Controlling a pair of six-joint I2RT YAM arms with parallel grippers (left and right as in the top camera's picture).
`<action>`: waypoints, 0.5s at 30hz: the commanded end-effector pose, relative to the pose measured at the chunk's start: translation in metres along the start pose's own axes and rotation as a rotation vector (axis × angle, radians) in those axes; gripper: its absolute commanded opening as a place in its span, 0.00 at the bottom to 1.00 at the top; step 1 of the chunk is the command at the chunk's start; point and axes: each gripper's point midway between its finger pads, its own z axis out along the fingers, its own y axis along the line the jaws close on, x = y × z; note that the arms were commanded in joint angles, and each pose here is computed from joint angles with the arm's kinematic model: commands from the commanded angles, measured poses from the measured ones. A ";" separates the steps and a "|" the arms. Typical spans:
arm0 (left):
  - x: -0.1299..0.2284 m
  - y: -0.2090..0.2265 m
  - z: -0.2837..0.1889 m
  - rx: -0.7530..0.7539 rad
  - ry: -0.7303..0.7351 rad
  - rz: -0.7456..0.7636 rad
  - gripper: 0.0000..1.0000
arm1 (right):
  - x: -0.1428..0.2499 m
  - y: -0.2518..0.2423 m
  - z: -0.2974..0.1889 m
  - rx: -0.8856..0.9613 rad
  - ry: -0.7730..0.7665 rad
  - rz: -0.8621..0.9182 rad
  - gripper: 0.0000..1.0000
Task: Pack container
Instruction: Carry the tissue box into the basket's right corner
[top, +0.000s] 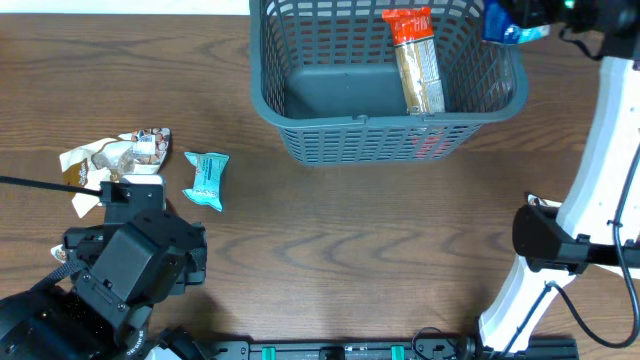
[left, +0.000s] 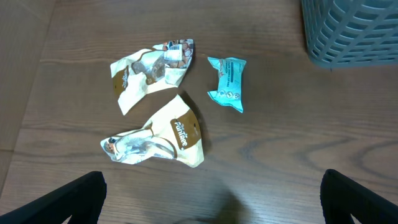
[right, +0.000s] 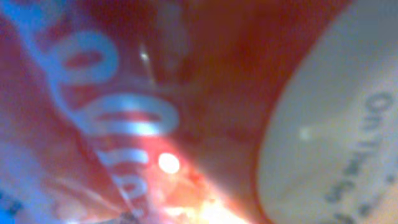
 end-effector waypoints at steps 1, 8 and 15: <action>-0.003 0.005 -0.003 -0.018 -0.014 -0.002 0.98 | 0.005 0.015 0.008 -0.029 0.024 0.000 0.02; -0.003 0.005 -0.003 -0.018 -0.014 -0.002 0.99 | 0.051 0.000 0.049 0.068 0.205 0.020 0.02; -0.003 0.005 -0.003 -0.018 -0.014 -0.002 0.99 | 0.095 0.006 0.089 0.029 0.339 0.012 0.02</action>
